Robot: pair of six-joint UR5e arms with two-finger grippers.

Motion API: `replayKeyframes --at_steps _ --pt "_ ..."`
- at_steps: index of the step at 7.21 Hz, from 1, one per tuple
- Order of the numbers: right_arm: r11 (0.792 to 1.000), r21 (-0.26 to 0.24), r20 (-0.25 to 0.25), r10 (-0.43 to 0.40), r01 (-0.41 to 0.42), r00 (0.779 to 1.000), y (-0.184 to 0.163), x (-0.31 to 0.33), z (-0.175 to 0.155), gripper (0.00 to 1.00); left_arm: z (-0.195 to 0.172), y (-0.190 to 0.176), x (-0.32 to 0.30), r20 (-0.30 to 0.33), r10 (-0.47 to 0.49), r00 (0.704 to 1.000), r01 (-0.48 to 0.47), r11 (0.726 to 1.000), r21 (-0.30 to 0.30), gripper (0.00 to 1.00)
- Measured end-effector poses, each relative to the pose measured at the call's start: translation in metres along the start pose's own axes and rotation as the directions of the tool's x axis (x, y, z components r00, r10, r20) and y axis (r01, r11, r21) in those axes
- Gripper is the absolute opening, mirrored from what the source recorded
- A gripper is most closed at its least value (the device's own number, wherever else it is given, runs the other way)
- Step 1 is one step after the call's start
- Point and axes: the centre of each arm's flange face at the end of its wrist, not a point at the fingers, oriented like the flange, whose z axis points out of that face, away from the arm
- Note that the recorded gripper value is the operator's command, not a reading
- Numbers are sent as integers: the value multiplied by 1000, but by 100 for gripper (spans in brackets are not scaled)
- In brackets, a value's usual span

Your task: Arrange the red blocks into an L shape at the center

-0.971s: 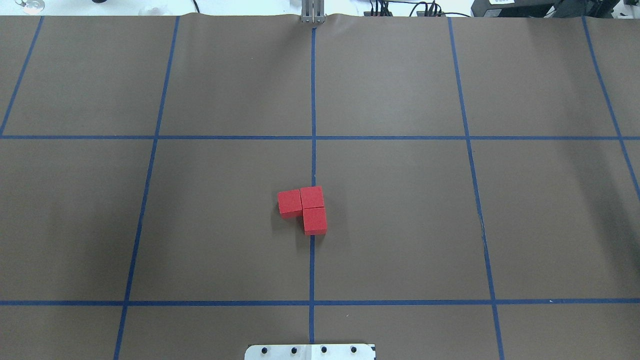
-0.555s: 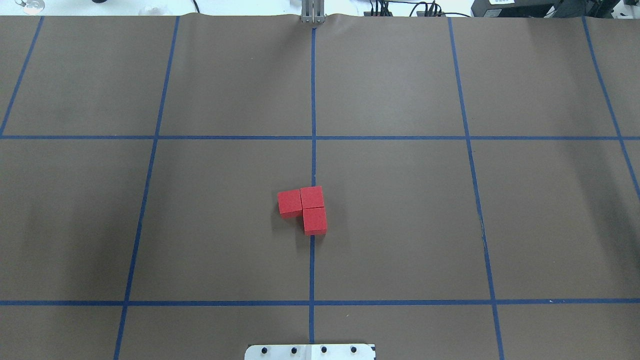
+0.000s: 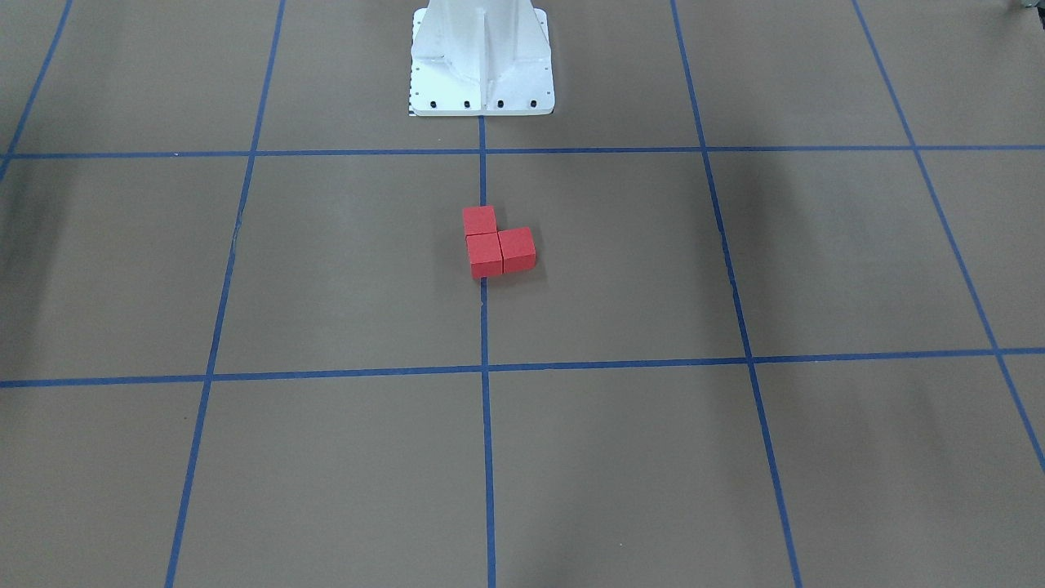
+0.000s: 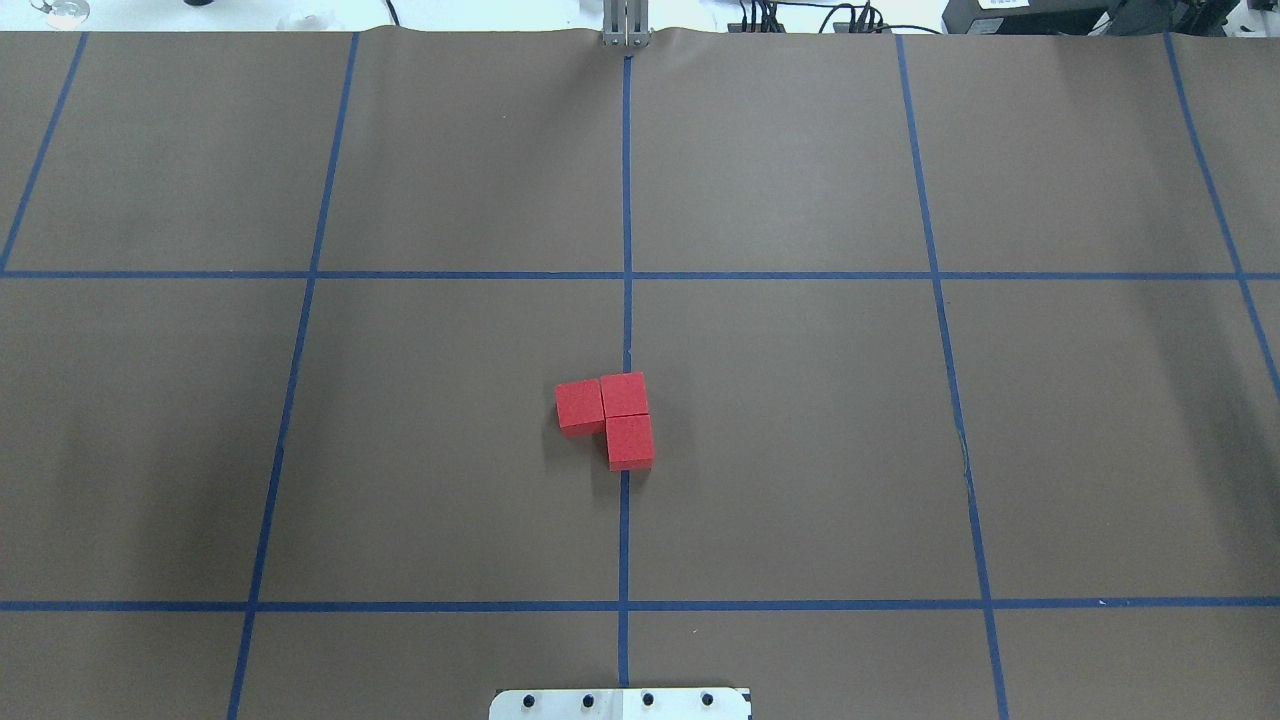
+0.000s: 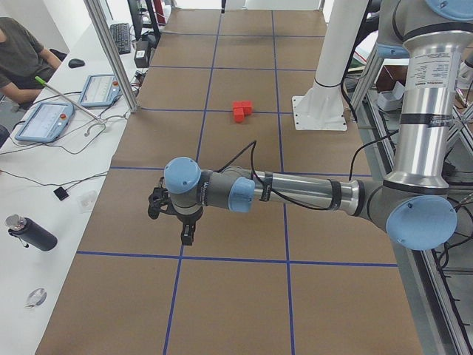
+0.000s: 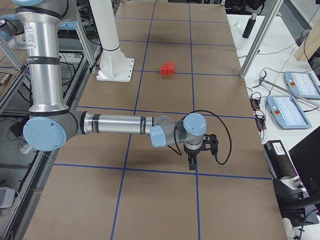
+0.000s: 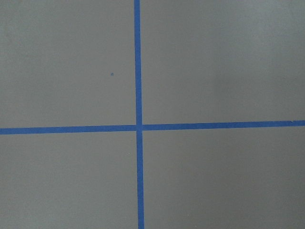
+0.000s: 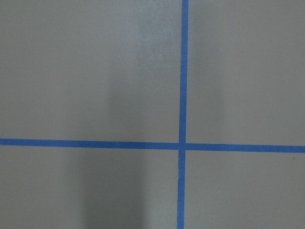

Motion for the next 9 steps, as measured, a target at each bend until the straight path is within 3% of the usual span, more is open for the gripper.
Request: replayKeyframes --at_steps 2,4,6,7,9 --pt "1000 10 24 -12 11 1000 -11 -10 -7 100 -11 1 11 -2 19 1000 -19 1000 20 100" --pt "1000 -4 80 -3 4 997 0 -7 -6 100 -19 16 19 -5 33 999 -33 999 32 100" --pt "1000 -13 96 4 -2 995 8 -1 -4 100 -22 24 22 -9 39 999 -39 999 35 100" --pt "1000 -6 101 -8 9 995 9 -1 -3 100 -22 25 23 -9 41 999 -40 999 36 100" --pt "995 55 117 -83 77 990 28 5 1 100 -27 30 28 -11 50 999 -49 998 44 100"
